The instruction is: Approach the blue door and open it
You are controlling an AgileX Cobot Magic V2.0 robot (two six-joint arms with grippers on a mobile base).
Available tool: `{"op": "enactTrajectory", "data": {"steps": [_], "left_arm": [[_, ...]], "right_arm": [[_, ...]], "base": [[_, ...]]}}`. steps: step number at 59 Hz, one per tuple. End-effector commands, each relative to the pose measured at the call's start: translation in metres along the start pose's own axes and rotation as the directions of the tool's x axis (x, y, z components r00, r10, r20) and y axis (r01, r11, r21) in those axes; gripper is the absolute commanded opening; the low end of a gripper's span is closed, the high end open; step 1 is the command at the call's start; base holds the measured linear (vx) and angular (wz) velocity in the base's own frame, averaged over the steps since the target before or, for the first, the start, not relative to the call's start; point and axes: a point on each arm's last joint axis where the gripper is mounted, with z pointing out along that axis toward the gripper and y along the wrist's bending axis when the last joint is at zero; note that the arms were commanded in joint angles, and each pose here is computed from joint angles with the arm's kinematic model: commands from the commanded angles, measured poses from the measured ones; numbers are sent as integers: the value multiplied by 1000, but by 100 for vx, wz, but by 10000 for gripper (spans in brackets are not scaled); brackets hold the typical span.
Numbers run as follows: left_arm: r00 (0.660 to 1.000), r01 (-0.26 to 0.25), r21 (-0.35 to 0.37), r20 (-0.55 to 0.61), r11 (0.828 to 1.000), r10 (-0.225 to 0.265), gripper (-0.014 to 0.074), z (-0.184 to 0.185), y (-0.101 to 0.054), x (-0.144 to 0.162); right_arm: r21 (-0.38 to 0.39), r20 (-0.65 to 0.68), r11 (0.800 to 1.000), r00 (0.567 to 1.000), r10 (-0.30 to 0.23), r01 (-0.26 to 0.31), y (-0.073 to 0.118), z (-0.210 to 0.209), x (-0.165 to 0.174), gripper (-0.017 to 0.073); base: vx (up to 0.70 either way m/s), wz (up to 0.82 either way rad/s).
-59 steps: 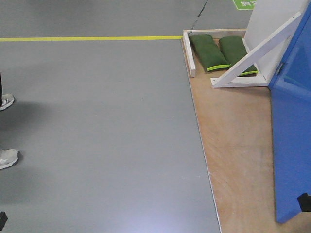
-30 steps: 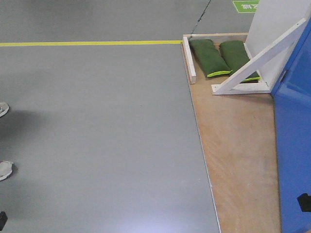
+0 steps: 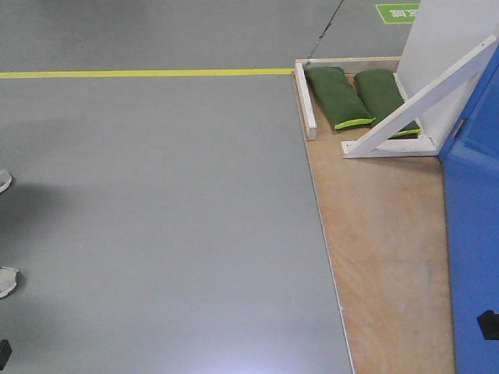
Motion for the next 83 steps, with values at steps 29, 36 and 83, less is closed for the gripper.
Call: {"op": "enactTrajectory", "data": {"steps": [29, 36, 83], "left_arm": [[996, 3, -3, 88, 1000, -3, 70, -1, 0, -6], [996, 3, -3, 88, 1000, -3, 70, -1, 0, -6], [996, 3, -3, 88, 1000, -3, 70, -1, 0, -6]], "right_arm": [[4, 38, 1000, 999, -6, 6, 0, 4, -20, 3], [4, 25, 1000, 1000, -6, 6, 0, 12, -49, 3], [453, 337, 714, 844, 417, -534, -85, 64, -183, 3]], "base": [[0, 0], [0, 0], [0, 0]]}}
